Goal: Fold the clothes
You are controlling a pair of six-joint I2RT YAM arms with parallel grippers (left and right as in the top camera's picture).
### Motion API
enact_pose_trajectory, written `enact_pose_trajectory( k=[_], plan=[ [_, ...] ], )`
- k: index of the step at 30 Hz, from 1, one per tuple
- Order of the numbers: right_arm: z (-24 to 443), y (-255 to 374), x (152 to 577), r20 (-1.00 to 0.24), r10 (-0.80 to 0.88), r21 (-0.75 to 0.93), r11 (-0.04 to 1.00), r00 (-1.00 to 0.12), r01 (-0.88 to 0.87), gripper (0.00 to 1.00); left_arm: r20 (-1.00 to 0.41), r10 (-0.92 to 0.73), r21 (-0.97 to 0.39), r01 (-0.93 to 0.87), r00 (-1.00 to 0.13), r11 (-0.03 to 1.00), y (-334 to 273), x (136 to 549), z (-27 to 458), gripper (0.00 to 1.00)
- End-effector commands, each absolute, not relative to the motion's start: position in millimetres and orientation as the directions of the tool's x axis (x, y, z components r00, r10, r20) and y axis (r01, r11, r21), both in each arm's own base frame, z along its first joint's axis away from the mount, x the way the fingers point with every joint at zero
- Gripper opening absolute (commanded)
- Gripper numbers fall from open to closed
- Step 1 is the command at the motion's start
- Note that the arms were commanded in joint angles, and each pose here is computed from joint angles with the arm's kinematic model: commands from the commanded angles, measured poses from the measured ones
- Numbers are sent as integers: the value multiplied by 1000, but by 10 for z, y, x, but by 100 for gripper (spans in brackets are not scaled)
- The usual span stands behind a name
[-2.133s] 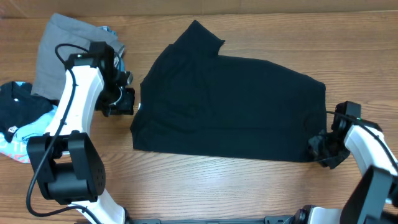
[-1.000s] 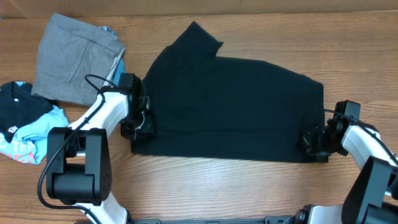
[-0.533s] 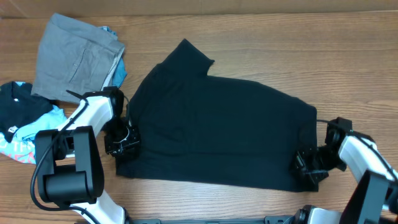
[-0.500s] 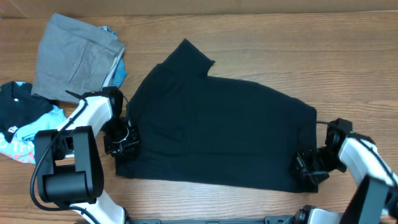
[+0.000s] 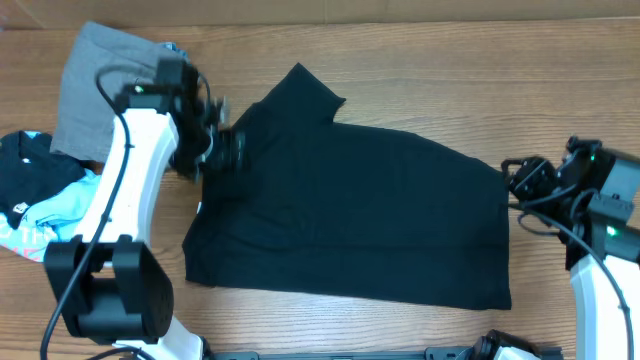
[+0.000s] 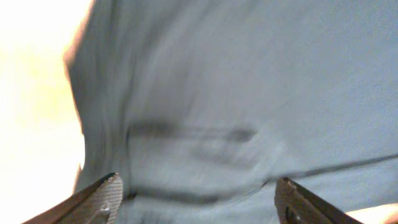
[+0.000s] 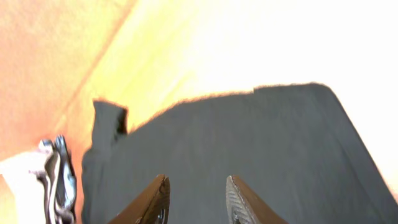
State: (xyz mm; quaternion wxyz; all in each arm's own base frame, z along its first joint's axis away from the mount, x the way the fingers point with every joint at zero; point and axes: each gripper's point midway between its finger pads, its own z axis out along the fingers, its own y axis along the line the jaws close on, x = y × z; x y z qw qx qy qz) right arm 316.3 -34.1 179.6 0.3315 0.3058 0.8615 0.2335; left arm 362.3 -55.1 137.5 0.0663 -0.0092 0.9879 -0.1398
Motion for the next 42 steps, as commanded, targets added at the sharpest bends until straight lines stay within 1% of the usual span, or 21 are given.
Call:
enact_pose_trajectory(
  k=[1,5,7,9,11,13,19,21,23,25,27,29,33,34,36,38,41,42],
  plan=[
    [1596,-442,3379,-393,710,604,679,-585,418,33,-329,31,-332,147,-944,932,-717,3927,1912,77],
    [1192,-552,3694,-333,726,596,657,-602,462,33,-442,31,-289,175,-897,941,-681,4195,2128,79],
    [992,-600,3830,-292,730,584,648,-618,490,33,-466,35,-273,181,-884,945,-678,4291,2117,79],
    [876,-635,3949,-284,711,569,665,-643,483,33,-473,51,-260,195,-880,946,-703,4389,2028,79],
    [807,-674,4052,-297,681,551,695,-669,462,43,-473,64,-260,208,-879,943,-768,4496,1904,79],
    [785,-697,4110,-300,671,544,704,-678,456,45,-481,87,-252,233,-872,939,-860,4643,1739,79],
    [731,-649,3990,-245,669,529,699,-702,481,47,-468,128,-231,261,-874,937,-1124,5083,1116,75],
    [693,-624,3916,-228,649,513,713,-725,477,47,-468,151,-210,275,-871,938,-1201,5230,914,76],
    [661,-601,3849,-209,636,501,722,-743,478,47,-489,165,-158,273,-856,949,-1237,5432,727,77],
    [641,-583,3800,-194,627,493,727,-755,478,47,-512,183,-92,265,-839,960,-1226,5601,580,81],
    [621,-566,3752,-175,624,487,727,-762,484,47,-532,190,-53,257,-825,965,-1230,5721,474,84],
    [602,-549,3701,-154,623,480,726,-767,493,47,-556,207,-42,276,-805,960,-1275,5813,377,85],
    [592,-539,3672,-141,624,477,723,-769,499,47,-568,195,-48,268,-799,962,-1292,5901,173,83],
    [591,-539,3671,-141,624,477,723,-769,499,47,-564,189,-52,263,-804,963,-1292,5903,114,80],
    [590,-542,3671,-141,624,475,724,-769,500,47,-552,176,-64,252,-815,966,-1296,5892,14,72],
    [585,-562,3674,-148,625,467,727,-766,503,48,-535,171,-96,261,-828,961,-1344,5849,-73,60],
    [570,-636,3689,-174,629,437,739,-758,513,48,-522,163,-136,270,-837,953,-1404,5809,-113,35],
    [564,-661,3692,-181,630,426,743,-756,517,49,-521,155,-148,268,-839,952,-1421,5805,-110,24]
  ],
)
